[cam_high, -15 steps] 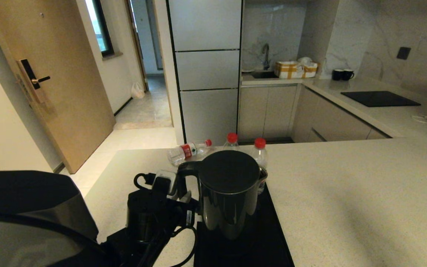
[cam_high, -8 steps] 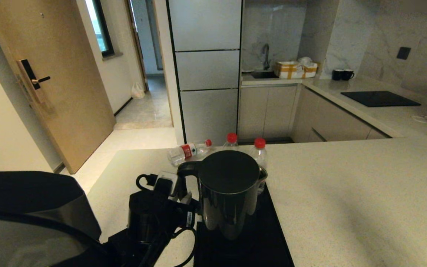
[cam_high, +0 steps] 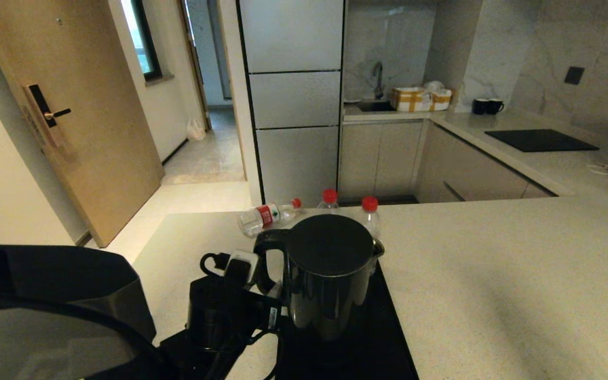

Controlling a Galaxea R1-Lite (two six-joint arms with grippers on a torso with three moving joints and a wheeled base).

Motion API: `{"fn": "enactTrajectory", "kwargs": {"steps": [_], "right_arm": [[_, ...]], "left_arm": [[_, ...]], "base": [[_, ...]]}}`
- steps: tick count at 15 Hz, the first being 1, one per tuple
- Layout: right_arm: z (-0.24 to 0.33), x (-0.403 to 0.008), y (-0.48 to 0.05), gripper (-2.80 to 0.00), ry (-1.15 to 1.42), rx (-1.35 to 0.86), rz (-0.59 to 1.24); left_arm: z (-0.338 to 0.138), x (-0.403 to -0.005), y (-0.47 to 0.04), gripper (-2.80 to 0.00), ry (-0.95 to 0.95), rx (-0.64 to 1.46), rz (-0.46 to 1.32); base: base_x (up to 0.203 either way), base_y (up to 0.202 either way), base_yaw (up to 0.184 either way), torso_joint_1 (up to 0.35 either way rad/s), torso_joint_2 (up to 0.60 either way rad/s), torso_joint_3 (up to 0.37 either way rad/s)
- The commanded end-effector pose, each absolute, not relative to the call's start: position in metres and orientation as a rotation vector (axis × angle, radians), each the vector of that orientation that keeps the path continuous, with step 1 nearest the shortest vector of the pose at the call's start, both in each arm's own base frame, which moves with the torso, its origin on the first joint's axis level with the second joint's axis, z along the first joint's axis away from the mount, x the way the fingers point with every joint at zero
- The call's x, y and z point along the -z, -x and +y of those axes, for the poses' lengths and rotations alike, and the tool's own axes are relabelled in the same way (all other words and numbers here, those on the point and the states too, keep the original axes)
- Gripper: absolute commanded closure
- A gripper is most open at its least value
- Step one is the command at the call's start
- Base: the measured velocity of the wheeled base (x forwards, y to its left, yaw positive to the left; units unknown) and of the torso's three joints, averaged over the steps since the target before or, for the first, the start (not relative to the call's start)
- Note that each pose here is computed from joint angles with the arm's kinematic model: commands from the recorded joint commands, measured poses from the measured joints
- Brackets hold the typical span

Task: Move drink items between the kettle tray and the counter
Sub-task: Return the kettle to its original position

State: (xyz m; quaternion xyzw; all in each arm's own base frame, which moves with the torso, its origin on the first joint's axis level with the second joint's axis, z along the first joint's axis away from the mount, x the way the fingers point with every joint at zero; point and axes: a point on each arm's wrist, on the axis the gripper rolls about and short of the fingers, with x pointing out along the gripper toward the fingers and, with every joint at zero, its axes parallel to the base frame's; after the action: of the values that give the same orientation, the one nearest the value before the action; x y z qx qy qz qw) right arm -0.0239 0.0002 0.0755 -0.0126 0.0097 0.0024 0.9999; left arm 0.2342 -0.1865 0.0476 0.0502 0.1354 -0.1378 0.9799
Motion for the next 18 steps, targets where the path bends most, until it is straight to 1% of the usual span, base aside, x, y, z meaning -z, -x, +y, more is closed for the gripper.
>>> {"fn": "enactTrajectory", "kwargs": {"steps": [1,5,8,10,18], "right_arm": [[0.0,-0.075,0.024,0.0,0.026,-0.005,0.021],[0.0,-0.075,0.024,0.0,0.026,-0.005,0.021],[0.0,-0.075,0.024,0.0,0.026,-0.005,0.021],[0.0,-0.075,0.024,0.0,0.026,-0.005,0.021],[0.0,-0.075,0.024,0.0,0.026,-0.005,0.021]], "left_arm": [[-0.187,-0.052,-0.234,-2.8,-0.085,0.275,0.248],[-0.19,-0.067,-0.23,-2.8,-0.059,0.294,0.203],[-0.19,-0.067,-0.229,-2.8,-0.059,0.296,0.203],[-0.187,-0.082,-0.221,-2.8,-0.037,0.308,0.168],[-0.173,-0.101,-0.204,-2.8,-0.017,0.316,0.134]], "base": [[0.0,0.0,0.0,0.0,0.0,0.0],[0.0,0.0,0.0,0.0,0.0,0.0],[0.0,0.0,0.0,0.0,0.0,0.0],[0.0,0.0,0.0,0.0,0.0,0.0],[0.0,0.0,0.0,0.0,0.0,0.0]]}}
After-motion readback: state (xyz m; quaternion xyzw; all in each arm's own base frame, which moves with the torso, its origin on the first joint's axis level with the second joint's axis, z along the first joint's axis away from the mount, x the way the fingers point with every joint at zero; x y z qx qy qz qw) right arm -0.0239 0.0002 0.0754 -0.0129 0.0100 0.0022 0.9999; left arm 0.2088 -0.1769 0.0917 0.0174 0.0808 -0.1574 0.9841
